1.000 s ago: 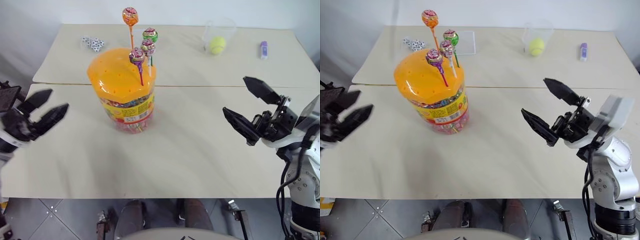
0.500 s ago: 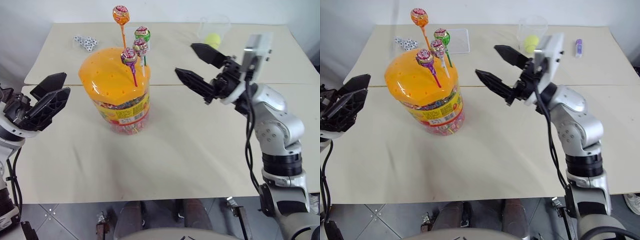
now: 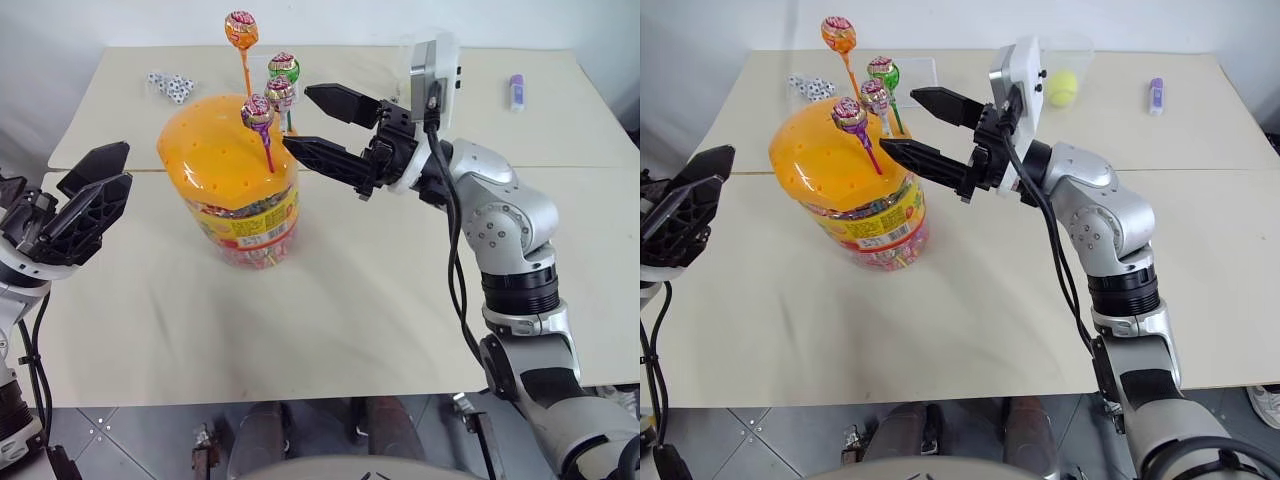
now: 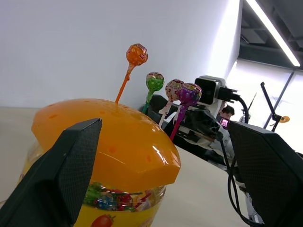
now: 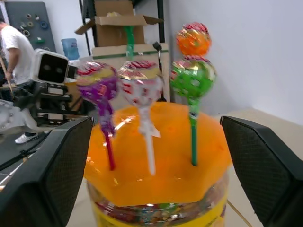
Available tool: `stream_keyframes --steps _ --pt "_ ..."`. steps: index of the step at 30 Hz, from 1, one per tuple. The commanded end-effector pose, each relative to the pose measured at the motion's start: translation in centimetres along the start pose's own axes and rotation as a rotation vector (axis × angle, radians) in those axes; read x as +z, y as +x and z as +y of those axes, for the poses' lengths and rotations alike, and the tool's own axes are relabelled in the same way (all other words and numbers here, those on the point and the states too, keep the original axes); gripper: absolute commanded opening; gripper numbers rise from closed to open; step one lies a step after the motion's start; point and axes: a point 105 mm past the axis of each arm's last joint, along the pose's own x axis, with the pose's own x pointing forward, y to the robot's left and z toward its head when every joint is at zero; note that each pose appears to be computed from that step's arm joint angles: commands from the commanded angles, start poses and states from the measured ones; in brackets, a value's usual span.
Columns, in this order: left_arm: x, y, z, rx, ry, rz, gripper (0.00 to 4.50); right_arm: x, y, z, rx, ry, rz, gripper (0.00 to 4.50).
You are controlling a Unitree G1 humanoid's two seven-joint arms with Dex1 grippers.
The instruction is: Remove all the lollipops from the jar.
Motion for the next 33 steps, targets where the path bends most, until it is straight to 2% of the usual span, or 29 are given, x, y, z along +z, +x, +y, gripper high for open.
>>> stream_keyframes --steps 1,9,15,23,26,33 --pt "1.0 -0.1 -0.8 -0.02 0.036 -0.045 4.5 1.7 -0.1 -0.7 0.01 -0.033 -0.038 4.47" --pt "1.2 -1.1 -0.6 0.02 0.05 -0.059 4.5 1.1 0.1 -3.2 -0.031 -0.034 -0.009 4.47" --pt "0.5 -1.2 -0.8 0.028 0.056 -0.064 4.5 1.5 2.2 -2.6 0.035 -0.035 -0.036 4.47" --pt "0.3 -1.0 -0.7 0.024 0.057 -0.072 4.5 1.4 3.0 -1.5 0.111 -0.025 -0.025 4.47" --pt "0.3 -0.8 -0.7 0.017 0.059 -0.076 4.5 1.3 3.1 -1.7 0.108 -0.026 -0.018 3.96" --pt "0.5 -0.5 -0.5 0.006 0.068 -0.084 4.5 1.4 3.2 -1.4 0.145 -0.018 -0.03 1.5"
